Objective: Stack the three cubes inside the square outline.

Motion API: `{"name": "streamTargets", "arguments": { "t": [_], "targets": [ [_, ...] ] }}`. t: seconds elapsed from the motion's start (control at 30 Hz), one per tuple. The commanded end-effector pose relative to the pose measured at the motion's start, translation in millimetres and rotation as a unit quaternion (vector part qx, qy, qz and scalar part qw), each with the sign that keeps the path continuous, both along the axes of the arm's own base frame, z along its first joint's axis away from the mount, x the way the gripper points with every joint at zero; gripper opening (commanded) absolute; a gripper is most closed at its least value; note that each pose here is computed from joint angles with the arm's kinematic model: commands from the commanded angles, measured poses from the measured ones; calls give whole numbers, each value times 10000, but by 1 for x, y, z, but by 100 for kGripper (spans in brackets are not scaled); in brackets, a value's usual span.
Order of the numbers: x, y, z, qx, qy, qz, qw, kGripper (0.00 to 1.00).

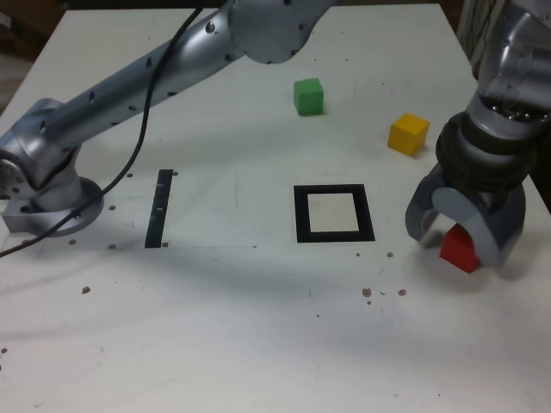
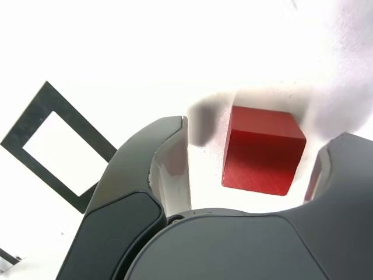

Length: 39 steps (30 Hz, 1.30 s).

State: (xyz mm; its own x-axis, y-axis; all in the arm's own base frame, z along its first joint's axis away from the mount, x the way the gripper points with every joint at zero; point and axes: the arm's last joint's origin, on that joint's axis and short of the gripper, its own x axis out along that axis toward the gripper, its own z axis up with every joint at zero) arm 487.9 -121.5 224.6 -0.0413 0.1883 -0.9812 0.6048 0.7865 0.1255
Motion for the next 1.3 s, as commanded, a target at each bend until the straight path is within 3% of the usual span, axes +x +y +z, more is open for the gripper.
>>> {"name": "streamTargets", "arguments": {
  "t": [0.0,0.13,0.3,0.57,0.93,1.07,1.27],
  "targets": [
    [0,-2,-3,-27,76,-18,10000,65],
    [2,-7,-8,-86,70,-51,9999,63],
    [5,-9,-15,-47,71,-48,10000,61],
    [7,-8,-10,95,-96,12,9999,33],
    [8,-9,-6,44,-188,16,9998,29],
    [4,-8,6,22,-254,16,9997,28],
    [-22,-1,48,20,-338,152,9993,28]
  ]
}}
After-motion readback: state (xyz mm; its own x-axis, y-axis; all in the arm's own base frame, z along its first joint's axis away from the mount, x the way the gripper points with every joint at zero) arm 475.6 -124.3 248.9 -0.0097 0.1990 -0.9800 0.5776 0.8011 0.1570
